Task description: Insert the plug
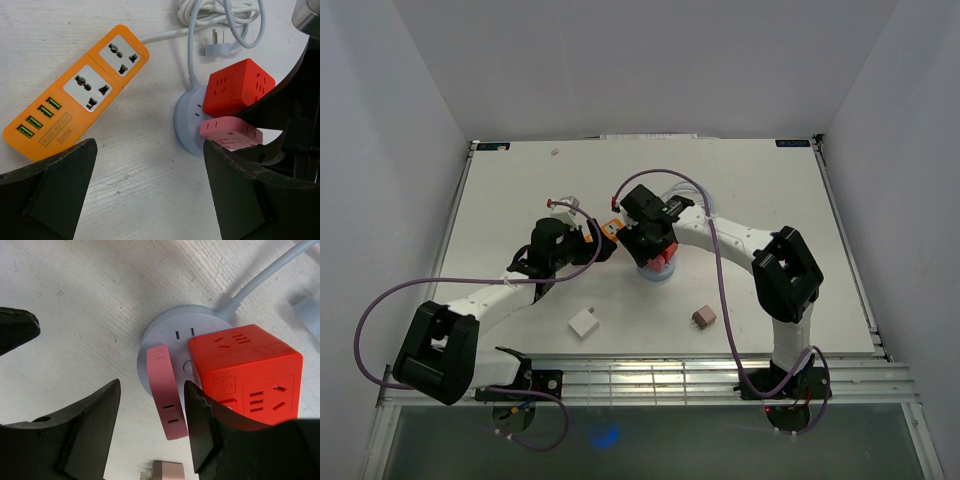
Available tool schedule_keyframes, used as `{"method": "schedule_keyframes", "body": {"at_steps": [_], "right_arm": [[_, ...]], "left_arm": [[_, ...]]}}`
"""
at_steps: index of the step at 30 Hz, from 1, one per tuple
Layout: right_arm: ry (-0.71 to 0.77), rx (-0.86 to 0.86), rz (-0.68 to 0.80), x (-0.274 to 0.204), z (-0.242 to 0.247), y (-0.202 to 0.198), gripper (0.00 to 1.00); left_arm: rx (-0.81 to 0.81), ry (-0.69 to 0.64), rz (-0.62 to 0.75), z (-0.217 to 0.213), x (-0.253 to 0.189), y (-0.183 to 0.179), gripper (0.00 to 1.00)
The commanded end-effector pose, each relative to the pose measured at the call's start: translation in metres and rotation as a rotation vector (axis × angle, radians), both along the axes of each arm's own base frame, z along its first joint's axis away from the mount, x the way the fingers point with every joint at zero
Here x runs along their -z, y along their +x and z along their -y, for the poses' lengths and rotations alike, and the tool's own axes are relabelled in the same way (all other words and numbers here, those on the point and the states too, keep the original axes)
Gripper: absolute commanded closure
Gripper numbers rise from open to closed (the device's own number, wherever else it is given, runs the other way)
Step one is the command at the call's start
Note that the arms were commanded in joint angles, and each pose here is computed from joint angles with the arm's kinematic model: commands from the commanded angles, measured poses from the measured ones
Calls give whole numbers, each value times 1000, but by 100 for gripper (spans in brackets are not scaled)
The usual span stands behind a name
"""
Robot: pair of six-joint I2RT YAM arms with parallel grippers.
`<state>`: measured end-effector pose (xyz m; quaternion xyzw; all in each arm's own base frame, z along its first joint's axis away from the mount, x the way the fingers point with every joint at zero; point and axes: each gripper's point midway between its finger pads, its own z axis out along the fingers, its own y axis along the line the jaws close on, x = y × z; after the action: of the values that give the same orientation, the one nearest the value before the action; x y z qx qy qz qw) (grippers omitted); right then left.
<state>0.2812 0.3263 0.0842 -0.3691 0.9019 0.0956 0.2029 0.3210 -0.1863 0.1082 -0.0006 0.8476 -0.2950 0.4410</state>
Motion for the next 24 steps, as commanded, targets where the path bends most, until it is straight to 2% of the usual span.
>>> {"method": "schedule_keyframes", "body": {"at_steps": [1,12,18,24], "right_arm": [[17,20,63,-23,-1,14,39],[63,18,138,-57,-2,21,34],[105,25,187,-78,2,20,20],[130,21,182,-81,13,5,16]], "left_arm": [[13,-22,46,2,-18,2,2],[11,-24,43,1,-18,2,2],[-9,-14,38,-3,-21,1,2],[-57,-13,17,-11,-28,-2,2]]}}
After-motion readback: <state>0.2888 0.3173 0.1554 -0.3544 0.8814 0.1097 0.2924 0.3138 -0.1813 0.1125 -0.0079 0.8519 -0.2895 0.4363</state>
